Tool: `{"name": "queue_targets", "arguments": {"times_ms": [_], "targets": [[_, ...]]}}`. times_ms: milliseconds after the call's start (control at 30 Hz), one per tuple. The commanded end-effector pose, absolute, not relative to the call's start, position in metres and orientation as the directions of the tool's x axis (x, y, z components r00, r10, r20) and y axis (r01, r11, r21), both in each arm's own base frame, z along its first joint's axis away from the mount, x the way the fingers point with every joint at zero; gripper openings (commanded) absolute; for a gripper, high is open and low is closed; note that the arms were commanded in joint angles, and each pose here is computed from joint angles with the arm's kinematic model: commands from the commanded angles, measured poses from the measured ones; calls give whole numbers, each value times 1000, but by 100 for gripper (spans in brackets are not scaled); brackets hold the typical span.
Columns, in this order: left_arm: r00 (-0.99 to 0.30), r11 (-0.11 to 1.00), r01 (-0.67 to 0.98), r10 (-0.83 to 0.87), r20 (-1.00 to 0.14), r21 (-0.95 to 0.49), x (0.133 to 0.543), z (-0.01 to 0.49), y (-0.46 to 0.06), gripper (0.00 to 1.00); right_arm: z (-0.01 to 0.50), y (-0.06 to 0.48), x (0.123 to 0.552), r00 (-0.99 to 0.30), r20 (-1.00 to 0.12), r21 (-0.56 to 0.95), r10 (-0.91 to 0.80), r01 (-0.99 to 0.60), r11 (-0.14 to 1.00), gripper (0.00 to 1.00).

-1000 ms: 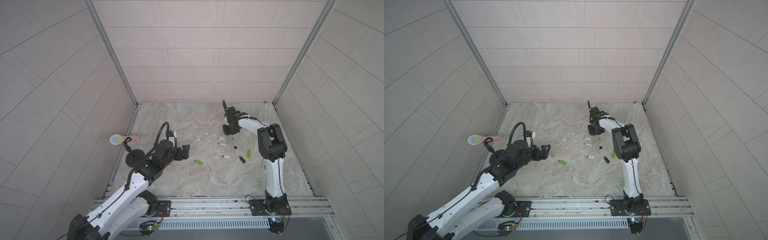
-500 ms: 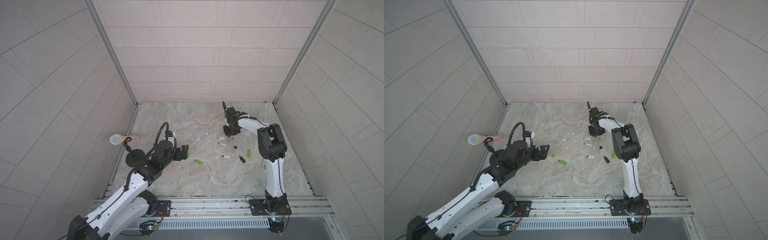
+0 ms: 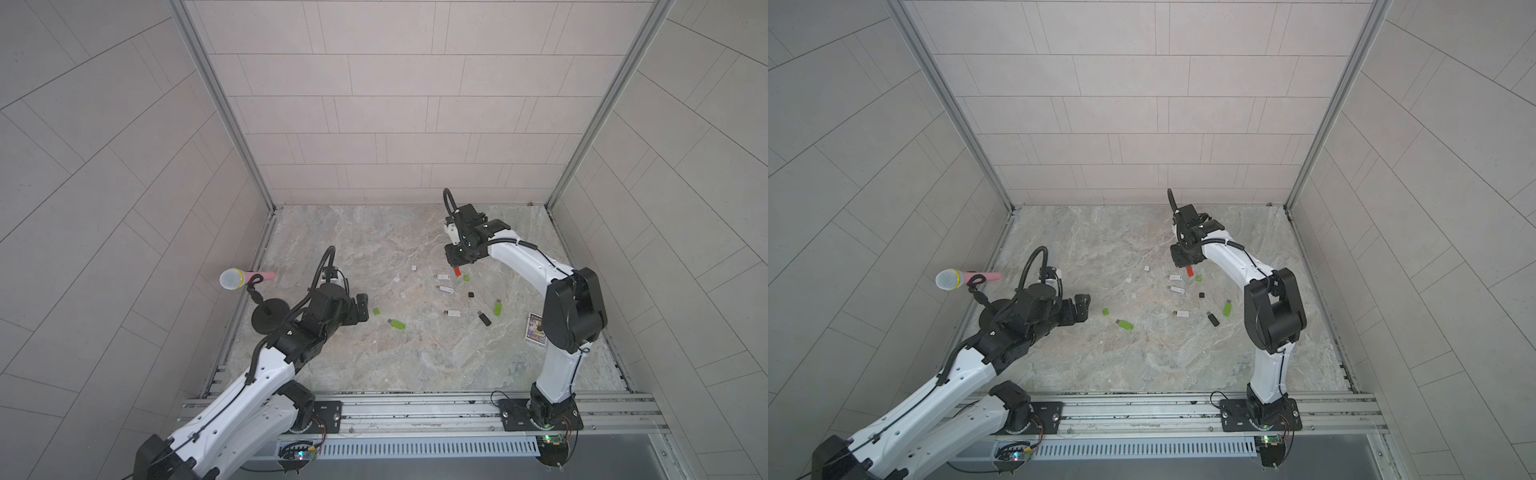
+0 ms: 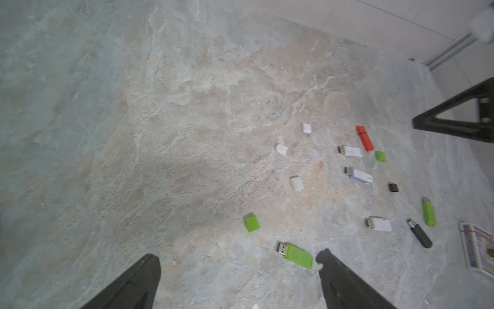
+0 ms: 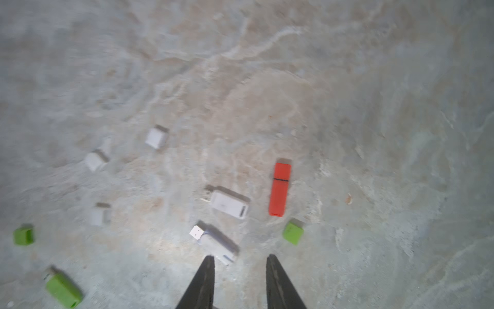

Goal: Close the usb drive cover
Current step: Pick up the cover from the center of the board.

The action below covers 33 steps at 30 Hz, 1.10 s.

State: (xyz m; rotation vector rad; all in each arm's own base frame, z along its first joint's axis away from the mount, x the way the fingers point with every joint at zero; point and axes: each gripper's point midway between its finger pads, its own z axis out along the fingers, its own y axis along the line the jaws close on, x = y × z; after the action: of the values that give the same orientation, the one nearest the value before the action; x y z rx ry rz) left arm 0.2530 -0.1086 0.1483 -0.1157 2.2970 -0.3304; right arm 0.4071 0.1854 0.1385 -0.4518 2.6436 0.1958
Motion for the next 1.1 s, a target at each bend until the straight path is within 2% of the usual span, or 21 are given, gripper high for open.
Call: {"name": "queue_targets", "arguments": {"times_ms": [0, 100, 267, 367, 500, 733, 1067], "targets": [[-698, 967, -84, -231, -677, -242, 249, 144, -90, 100, 128, 234, 371, -758, -465, 71, -457, -546, 835, 35], [-706, 958, -140, -273, -654, -248, 245, 140, -82, 100, 125, 274, 345, -611, -512, 49, -604, -723, 689, 35], [-700, 923, -265, -383, -603, -278, 240, 127, -62, 100, 114, 322, 301, -289, -555, -9, -780, -936, 353, 36], [-697, 888, -323, -457, -552, -327, 237, 118, -56, 100, 102, 339, 280, -131, -573, 3, -809, -988, 158, 36], [-693, 867, -362, -495, -524, -341, 235, 111, -49, 100, 90, 355, 275, -28, -554, -8, -832, -999, 38, 36], [-642, 843, -466, -531, -553, -268, 231, 111, -20, 100, 68, 383, 273, 96, -532, -35, -842, -995, -91, 36], [-568, 820, -527, -535, -626, -223, 227, 130, 3, 100, 52, 409, 296, 133, -557, -82, -819, -991, -105, 39]]}}
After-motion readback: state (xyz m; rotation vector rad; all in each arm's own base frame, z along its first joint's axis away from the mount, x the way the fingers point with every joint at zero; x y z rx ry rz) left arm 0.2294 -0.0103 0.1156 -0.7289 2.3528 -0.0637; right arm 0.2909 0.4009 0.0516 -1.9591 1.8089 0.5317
